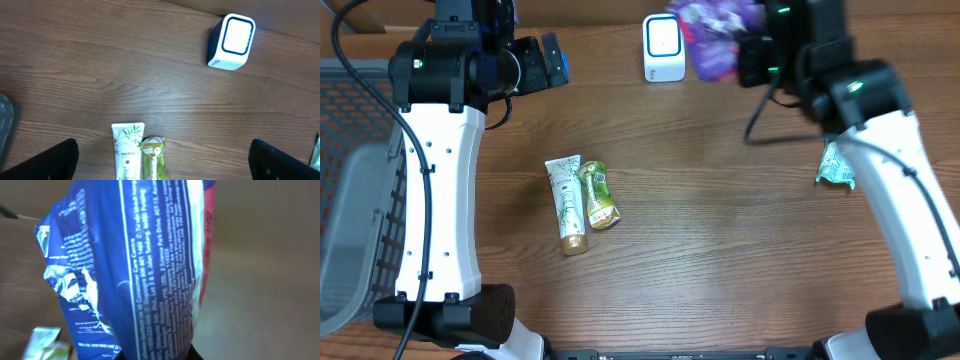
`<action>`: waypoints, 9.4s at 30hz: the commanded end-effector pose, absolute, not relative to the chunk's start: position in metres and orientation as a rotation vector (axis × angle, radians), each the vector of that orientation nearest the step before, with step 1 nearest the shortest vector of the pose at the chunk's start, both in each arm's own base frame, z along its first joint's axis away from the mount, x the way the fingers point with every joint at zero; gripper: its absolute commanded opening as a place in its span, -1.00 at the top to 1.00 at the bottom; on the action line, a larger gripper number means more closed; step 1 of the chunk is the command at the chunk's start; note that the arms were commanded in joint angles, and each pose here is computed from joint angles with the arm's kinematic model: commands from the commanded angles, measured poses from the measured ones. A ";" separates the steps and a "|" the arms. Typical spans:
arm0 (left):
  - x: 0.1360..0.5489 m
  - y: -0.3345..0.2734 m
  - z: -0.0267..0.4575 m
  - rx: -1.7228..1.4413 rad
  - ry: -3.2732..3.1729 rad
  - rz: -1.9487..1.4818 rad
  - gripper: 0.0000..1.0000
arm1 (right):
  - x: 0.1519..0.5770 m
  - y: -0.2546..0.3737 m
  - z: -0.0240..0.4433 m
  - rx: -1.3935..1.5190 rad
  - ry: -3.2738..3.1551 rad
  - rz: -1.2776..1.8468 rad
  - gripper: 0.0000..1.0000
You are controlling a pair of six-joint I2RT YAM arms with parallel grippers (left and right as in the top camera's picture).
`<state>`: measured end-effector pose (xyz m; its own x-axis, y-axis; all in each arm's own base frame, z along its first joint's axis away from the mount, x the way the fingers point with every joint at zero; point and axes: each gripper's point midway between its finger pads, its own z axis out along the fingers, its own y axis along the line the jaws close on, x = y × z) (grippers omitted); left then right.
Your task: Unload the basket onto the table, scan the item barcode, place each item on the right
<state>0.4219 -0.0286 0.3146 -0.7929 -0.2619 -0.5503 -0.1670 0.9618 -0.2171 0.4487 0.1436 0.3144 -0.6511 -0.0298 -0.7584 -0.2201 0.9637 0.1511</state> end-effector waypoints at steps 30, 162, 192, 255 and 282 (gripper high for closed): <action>0.422 -0.033 0.318 -0.265 2.498 -0.214 -0.99 | 0.397 -0.099 0.072 1.168 2.546 0.371 -0.26; 0.423 -0.033 0.318 -0.265 2.498 -0.214 -0.99 | 0.389 0.222 0.083 -0.305 2.708 -0.360 -0.29; 0.423 -0.033 0.318 -0.265 2.498 -0.214 -0.99 | 0.392 0.187 0.061 -0.696 2.611 -0.562 -0.41; 0.423 -0.033 0.318 -0.265 2.498 -0.214 -0.99 | 0.403 0.133 0.013 -0.719 2.654 -0.634 -0.42; 0.423 -0.033 0.318 -0.264 2.498 -0.214 -1.00 | 0.392 0.141 -0.001 -0.582 2.904 -0.283 0.67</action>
